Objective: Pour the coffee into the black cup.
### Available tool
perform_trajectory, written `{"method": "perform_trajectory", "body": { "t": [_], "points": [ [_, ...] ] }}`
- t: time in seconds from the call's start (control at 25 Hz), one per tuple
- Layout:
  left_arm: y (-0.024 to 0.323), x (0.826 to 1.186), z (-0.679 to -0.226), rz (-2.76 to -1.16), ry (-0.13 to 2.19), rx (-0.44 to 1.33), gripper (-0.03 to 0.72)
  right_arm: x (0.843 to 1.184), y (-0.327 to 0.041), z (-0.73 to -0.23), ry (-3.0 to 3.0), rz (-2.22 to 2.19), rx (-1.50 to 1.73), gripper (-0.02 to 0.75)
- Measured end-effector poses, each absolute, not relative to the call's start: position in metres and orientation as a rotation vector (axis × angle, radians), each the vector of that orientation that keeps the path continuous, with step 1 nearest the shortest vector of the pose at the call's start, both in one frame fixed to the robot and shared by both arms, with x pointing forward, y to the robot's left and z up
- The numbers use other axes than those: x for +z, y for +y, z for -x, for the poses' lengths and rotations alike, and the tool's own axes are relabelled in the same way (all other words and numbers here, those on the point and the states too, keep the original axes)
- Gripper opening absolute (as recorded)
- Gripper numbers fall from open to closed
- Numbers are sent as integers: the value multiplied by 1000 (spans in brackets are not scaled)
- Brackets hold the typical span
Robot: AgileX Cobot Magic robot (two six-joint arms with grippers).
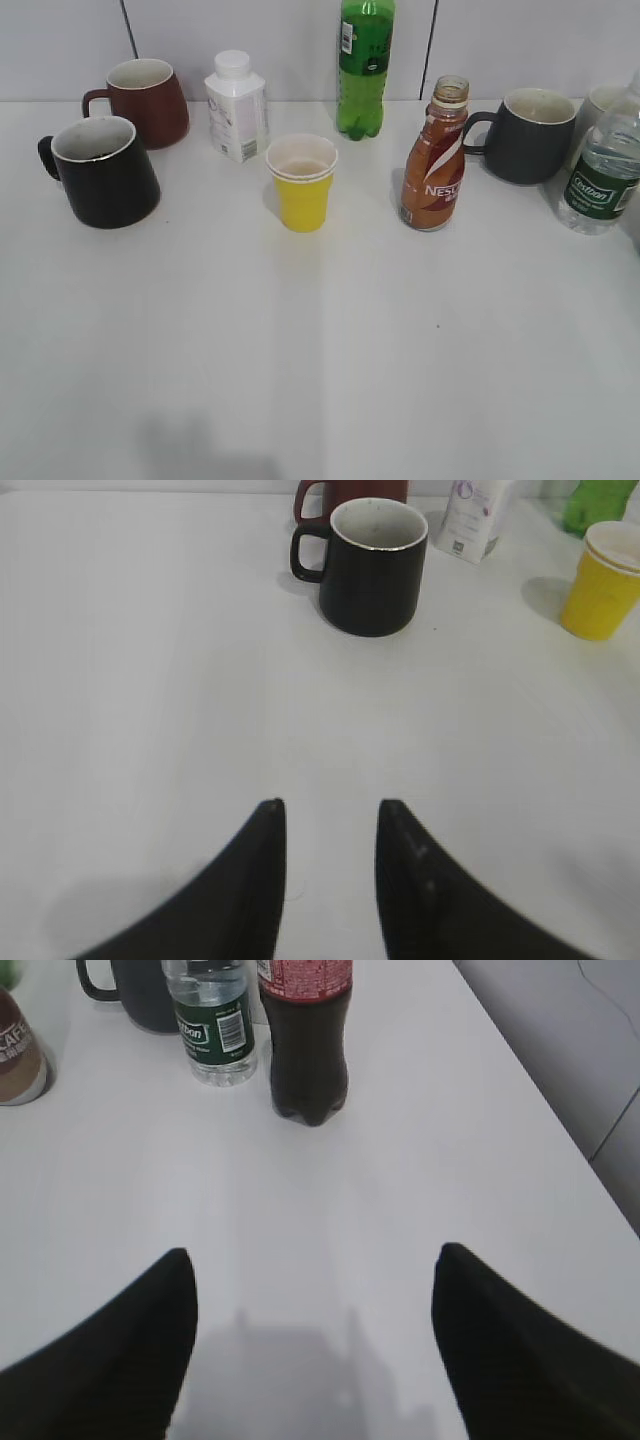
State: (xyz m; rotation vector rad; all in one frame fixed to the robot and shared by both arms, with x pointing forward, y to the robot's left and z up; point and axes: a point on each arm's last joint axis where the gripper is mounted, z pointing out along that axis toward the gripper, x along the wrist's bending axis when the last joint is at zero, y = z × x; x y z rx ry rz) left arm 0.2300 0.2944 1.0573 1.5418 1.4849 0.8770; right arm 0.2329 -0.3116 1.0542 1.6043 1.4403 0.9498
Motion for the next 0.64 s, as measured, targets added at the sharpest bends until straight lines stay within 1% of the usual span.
{"method": "perform_trajectory", "body": {
  "t": [0.64],
  "points": [
    [294,1057,-230,-1542,1485,877,244,1054,-312,-233,1440,-1604,950,570]
  ]
}}
